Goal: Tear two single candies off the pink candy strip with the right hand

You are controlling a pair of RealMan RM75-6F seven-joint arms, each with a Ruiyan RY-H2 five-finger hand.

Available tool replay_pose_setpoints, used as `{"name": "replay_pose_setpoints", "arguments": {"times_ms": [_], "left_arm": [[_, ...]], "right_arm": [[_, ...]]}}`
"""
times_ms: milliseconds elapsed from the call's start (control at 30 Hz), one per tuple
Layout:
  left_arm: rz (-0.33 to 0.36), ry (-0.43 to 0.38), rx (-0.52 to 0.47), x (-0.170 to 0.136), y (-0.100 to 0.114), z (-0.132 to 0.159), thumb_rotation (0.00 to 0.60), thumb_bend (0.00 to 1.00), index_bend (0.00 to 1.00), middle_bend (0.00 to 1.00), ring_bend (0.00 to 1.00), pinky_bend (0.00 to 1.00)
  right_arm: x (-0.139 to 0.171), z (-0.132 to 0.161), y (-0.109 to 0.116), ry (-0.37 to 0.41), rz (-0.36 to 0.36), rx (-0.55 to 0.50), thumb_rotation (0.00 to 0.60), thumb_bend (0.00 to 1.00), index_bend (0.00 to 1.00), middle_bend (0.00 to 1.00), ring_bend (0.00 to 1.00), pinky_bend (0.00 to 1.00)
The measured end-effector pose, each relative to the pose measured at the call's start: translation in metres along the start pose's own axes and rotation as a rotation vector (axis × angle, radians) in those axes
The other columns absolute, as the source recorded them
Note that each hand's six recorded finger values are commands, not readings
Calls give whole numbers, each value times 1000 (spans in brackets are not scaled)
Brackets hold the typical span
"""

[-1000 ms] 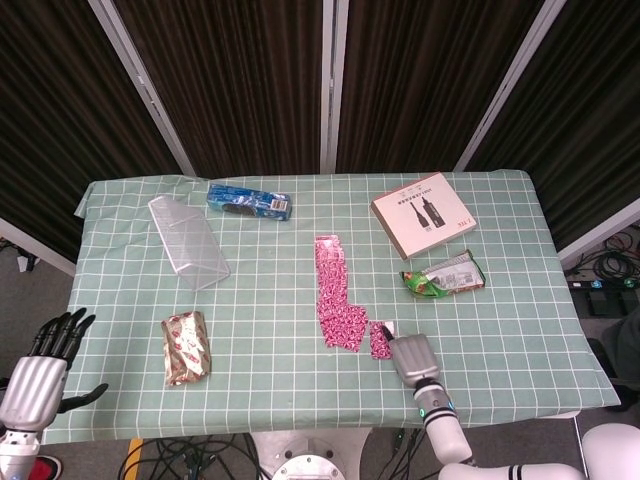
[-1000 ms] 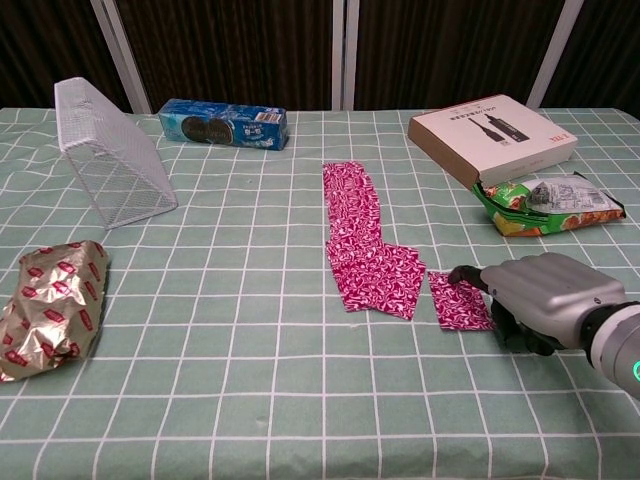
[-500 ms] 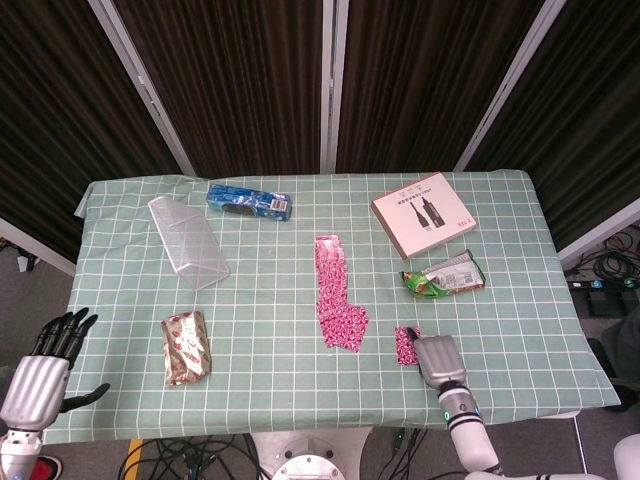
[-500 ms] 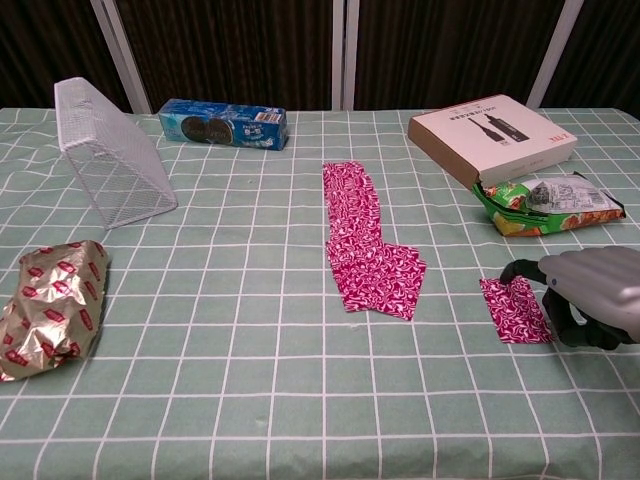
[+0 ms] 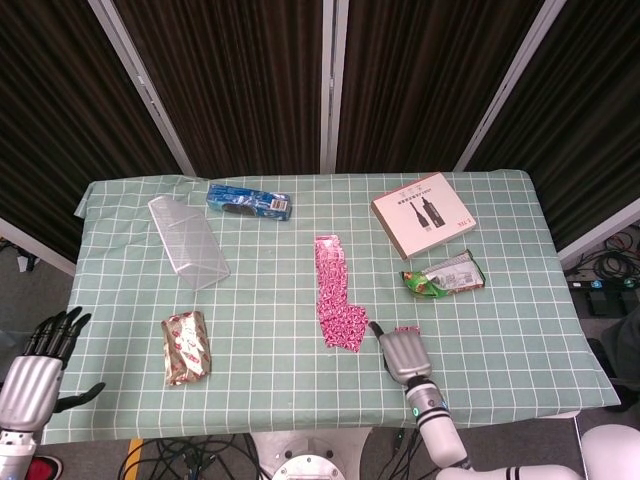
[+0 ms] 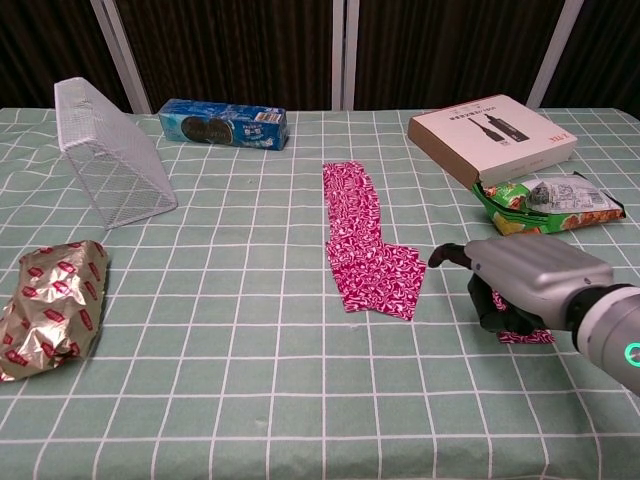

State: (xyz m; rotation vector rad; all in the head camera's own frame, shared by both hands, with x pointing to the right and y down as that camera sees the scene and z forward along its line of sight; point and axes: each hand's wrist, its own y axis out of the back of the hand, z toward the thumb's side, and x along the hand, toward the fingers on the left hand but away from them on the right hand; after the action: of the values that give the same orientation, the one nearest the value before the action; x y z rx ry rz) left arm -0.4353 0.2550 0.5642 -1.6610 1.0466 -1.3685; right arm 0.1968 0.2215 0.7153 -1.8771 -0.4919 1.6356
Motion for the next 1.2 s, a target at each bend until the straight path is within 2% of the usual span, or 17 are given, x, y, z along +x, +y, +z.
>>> {"name": "replay_pose_setpoints", "arguments": {"times_ms": [267,467,867,1200], "left_arm": [[-3,18,-3,-1,0,-8,582,14,50,8,0,87],[1,12,-4,-1,1,-7,579,13,50,8,0,86],[6,2,-4,-1,1,-4,582,14,50,8,0,87],[10,12,-8,-2,2,-8,581,13,50,8,0,87]], "right_arm": [[-19,23,-6,6,26,10,600,1000,148,907,851,761],[-15,25,-9,11,29,26,600,1000,148,907,851,760],[-8,34,-2,42,-10,23,600,1000,147,907,851,761],[-11,37,-12,38,30,54,600,1000,147,907,851,761]]}}
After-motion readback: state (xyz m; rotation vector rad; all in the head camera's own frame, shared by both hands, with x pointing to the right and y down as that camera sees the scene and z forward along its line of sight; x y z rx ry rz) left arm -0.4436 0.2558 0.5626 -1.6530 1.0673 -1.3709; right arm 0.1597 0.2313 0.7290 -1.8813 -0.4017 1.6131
